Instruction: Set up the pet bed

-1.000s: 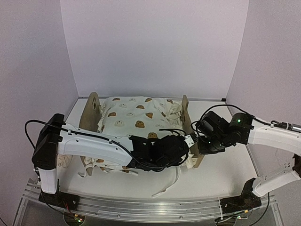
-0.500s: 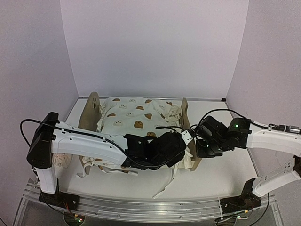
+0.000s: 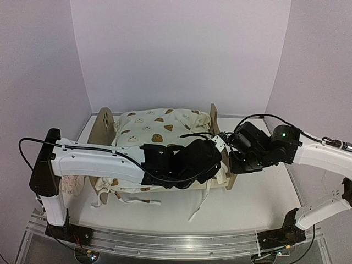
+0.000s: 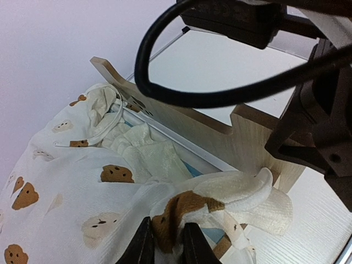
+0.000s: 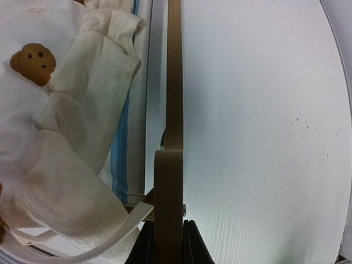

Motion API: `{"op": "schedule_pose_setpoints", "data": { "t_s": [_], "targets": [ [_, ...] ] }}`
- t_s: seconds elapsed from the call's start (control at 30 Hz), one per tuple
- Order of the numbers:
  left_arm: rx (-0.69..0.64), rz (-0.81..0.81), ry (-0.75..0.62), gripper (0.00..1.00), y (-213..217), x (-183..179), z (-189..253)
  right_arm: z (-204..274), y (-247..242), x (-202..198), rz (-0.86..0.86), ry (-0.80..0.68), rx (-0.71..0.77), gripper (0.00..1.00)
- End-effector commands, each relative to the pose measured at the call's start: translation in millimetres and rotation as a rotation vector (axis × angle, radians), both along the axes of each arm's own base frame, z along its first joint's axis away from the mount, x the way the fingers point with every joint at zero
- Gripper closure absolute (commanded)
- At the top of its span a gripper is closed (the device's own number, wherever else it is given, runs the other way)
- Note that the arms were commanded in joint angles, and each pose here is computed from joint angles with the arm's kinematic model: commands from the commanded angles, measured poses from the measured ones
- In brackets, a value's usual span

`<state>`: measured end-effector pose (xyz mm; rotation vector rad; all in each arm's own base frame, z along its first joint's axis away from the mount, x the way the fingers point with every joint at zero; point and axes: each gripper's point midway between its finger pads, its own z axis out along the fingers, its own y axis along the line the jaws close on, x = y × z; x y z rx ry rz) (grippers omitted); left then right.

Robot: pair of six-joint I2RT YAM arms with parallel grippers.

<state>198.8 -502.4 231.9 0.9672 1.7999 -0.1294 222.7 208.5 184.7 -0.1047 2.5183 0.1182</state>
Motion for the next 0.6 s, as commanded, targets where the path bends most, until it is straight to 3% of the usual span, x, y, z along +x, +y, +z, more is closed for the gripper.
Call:
{"op": "schedule_pose_setpoints", "data": {
  "t_s": [0.0,0.27,0.57],
  "targets": [
    [-0.131,0.077,-0.051,0.82,12,11,64,90,44,22,0.03,-0.211,0.248,1.0],
    [-0.091,0.109,-0.064,0.8,13,17,61,125,55,19,0.071,-0.273,0.255,1.0],
    [-0.013,0.132,0.002,0.73,10,16,24,116,55,16,0.063,-0.272,0.233,1.0]
  ]
}}
